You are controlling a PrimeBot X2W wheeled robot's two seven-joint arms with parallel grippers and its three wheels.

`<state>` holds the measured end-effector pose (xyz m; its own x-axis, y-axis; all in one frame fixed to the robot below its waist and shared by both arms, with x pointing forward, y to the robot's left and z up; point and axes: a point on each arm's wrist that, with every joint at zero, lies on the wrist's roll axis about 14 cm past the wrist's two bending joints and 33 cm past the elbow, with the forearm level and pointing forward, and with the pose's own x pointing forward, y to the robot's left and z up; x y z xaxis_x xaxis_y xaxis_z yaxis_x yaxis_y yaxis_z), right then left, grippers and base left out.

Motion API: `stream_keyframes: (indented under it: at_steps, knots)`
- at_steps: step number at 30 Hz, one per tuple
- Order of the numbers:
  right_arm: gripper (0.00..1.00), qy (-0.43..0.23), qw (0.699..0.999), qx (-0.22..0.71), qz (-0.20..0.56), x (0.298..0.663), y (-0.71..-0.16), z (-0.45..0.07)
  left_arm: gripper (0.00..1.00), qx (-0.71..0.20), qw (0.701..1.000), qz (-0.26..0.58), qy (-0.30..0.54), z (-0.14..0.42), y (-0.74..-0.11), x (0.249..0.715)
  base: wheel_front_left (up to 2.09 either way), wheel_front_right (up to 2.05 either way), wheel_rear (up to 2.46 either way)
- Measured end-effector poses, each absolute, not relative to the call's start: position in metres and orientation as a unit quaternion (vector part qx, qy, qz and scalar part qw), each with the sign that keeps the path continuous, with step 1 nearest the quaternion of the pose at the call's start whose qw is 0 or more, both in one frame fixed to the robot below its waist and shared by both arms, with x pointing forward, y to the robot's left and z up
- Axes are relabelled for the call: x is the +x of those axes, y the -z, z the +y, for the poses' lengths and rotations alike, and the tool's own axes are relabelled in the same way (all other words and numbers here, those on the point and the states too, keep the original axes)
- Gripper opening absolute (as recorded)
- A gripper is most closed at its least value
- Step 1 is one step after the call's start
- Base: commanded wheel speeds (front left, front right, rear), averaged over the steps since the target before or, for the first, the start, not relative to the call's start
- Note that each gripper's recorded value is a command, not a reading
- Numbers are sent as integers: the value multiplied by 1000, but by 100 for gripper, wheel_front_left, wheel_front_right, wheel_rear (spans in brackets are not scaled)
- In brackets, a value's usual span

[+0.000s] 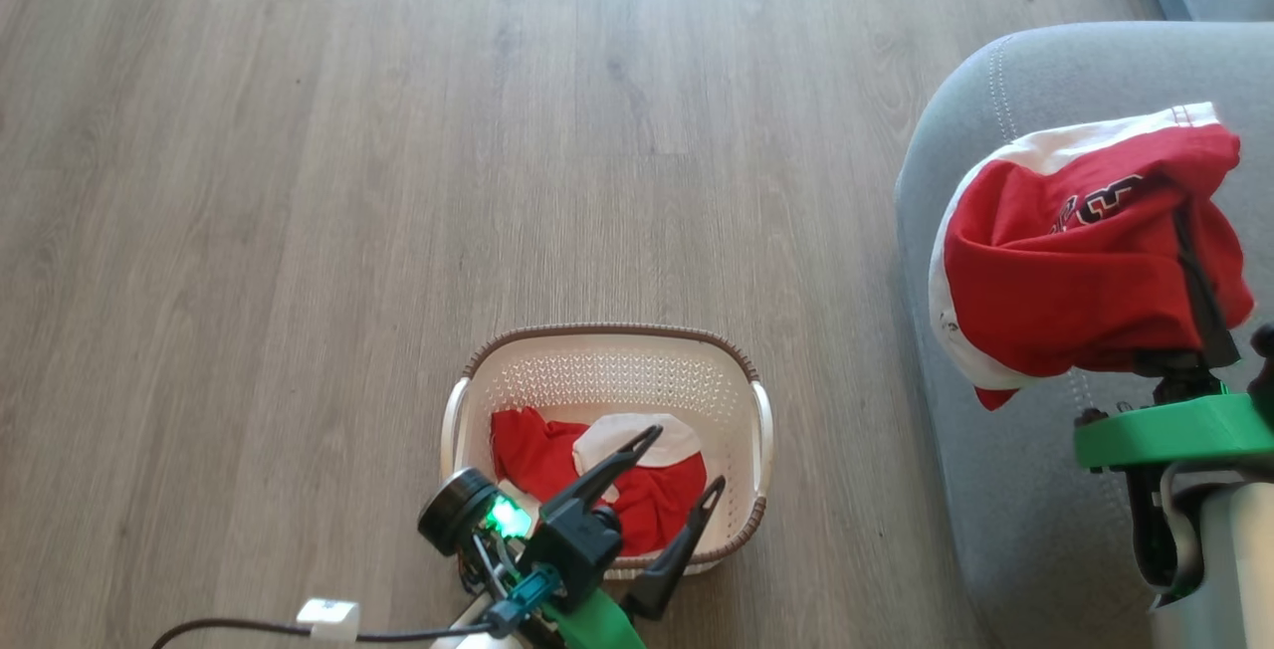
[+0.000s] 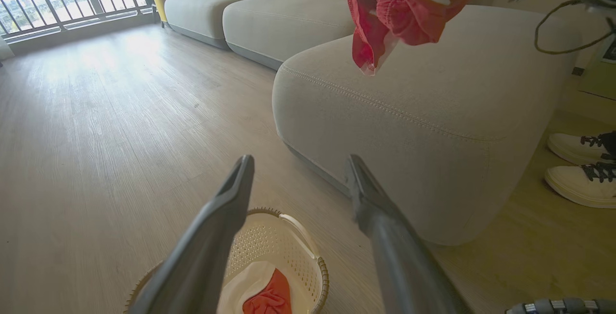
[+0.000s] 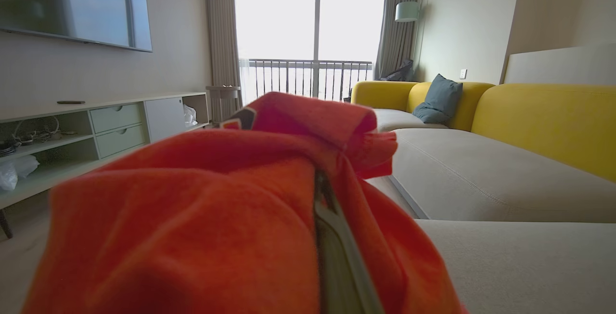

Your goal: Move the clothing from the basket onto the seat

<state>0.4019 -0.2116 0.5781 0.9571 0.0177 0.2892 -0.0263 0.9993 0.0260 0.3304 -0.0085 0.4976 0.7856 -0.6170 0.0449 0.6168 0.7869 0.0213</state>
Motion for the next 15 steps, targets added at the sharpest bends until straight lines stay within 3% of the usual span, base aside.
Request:
stream_keyframes:
  at_steps: [15]
  knots:
    - [0, 5, 991, 14, -135, 402, -570, -222, 100, -4, 944, -12, 329, -10, -490, 334, 0, 0, 0]
